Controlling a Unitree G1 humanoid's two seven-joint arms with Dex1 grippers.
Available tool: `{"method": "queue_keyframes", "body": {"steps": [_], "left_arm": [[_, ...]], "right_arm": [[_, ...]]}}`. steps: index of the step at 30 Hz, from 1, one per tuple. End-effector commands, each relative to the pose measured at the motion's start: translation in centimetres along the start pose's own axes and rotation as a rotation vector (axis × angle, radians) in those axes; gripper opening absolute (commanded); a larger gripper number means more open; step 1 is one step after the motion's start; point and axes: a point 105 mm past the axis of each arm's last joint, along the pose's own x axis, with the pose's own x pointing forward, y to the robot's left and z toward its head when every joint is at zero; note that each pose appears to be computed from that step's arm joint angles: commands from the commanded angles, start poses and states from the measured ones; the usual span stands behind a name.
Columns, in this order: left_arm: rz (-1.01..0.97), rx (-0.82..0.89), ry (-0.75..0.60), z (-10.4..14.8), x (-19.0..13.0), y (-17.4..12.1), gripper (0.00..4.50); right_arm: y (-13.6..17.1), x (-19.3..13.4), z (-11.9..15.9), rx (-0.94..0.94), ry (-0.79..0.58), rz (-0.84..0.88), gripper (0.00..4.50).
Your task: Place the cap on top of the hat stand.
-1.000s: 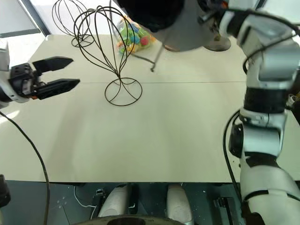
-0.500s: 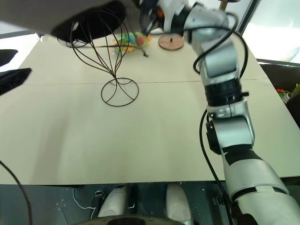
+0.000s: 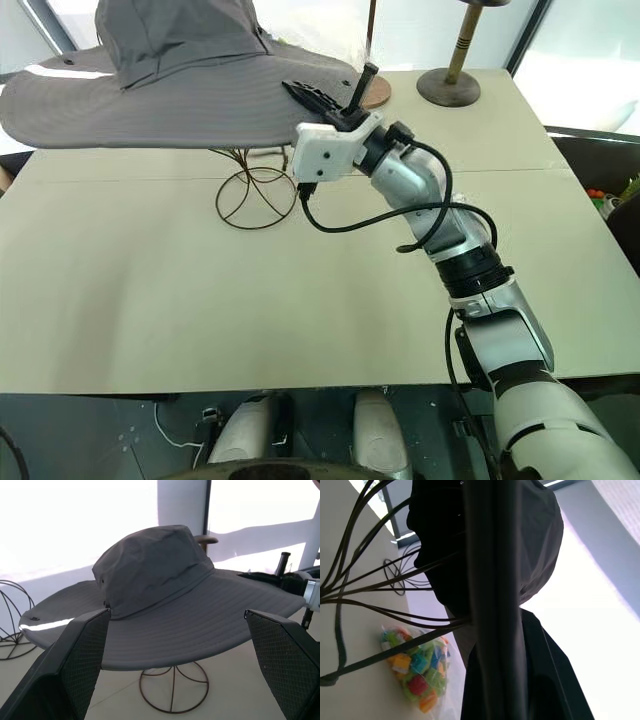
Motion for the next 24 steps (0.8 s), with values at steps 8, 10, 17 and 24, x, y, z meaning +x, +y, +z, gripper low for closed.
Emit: {"method": "queue_keyframes", "body": {"steps": [8, 10, 17, 24], "left_arm": [[-0.015, 0.025, 0.005, 0.5, 0.3, 0.1, 4.50], [-0.021, 0.023, 0.007, 0.4, 0.5, 0.1, 4.50], [-0.036, 0.018, -0.001, 0.1, 1.1, 0.3, 4.50], [-0.052, 0.018, 0.003, -0.4, 1.5, 0.3, 4.50]], "right_arm": [[1.7, -0.7, -2.1, -0.301, 0.025, -0.018, 0.01], [2.2, -0.8, -2.2, -0.345, 0.023, -0.014, 0.01], [2.3, -1.2, -3.5, -0.431, 0.055, -0.004, 0.01], [-0.6, -1.6, -2.7, -0.533, 0.008, -0.016, 0.01]]}}
